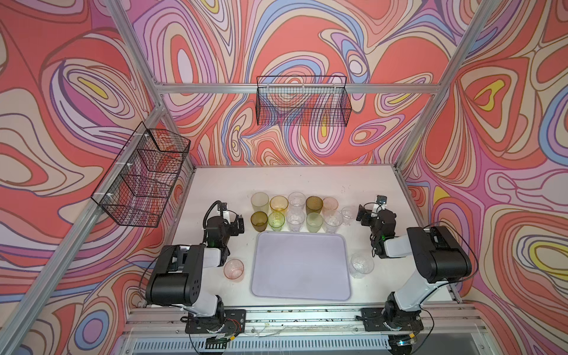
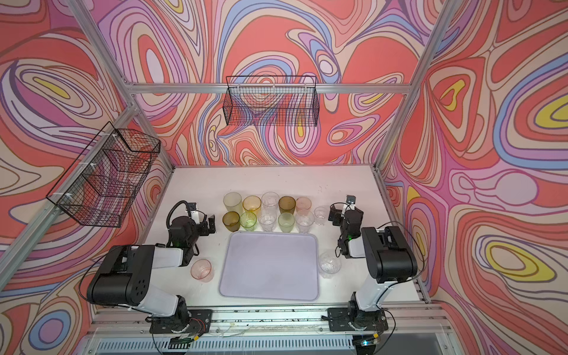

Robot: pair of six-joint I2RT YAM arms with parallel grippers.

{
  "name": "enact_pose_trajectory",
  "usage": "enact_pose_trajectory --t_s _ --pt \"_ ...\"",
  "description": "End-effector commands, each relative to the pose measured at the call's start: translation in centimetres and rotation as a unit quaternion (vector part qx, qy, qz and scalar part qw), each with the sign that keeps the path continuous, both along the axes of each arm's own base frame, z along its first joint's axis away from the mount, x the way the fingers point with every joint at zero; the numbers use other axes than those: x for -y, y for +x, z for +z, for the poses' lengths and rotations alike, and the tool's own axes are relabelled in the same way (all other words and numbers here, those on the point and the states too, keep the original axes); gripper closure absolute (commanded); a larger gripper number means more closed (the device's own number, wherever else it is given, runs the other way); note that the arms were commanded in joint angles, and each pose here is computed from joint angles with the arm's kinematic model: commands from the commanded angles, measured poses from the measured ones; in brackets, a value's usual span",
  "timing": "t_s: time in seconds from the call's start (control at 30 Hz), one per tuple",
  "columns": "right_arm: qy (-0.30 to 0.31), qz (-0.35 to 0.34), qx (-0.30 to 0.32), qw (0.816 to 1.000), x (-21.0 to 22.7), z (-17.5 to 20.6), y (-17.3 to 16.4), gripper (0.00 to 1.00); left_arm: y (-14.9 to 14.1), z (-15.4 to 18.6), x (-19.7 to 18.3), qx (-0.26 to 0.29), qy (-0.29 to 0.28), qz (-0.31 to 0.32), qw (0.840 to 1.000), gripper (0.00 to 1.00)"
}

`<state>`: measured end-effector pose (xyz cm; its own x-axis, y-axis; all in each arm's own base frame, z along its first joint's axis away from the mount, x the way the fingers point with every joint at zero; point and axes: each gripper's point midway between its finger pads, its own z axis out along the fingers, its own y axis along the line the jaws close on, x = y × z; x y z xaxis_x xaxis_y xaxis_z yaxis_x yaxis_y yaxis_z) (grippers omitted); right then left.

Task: Place the glasses into the tray
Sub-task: Pick up the glass from the middle-right of the table.

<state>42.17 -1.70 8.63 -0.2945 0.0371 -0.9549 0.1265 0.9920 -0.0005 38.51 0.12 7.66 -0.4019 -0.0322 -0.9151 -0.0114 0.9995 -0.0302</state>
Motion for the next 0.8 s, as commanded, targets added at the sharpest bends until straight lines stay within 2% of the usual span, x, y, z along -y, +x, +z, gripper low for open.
enact_pose_trajectory --t_s 0.0,0.3,0.47,0.77 --pt "-0.006 -0.002 0.011 1.000 0.0 0.5 0.5 0.02 0.9 1.1 -0.1 0.022 0.005 -0.003 1.000 0.00" --pt "-0.006 -0.002 0.010 1.000 0.0 0.5 0.5 0.02 0.8 1.0 -0.1 0.021 0.005 -0.004 1.000 0.00" --pt "-0.006 -0.002 0.011 1.000 0.0 0.5 0.5 0.02 0.3 1.3 -2.2 0.037 0.005 0.063 0.997 0.00" --pt "-0.006 -0.002 0.011 1.000 0.0 0.5 0.5 0.02 0.4 1.3 -2.1 0.034 0.005 0.061 0.998 0.00"
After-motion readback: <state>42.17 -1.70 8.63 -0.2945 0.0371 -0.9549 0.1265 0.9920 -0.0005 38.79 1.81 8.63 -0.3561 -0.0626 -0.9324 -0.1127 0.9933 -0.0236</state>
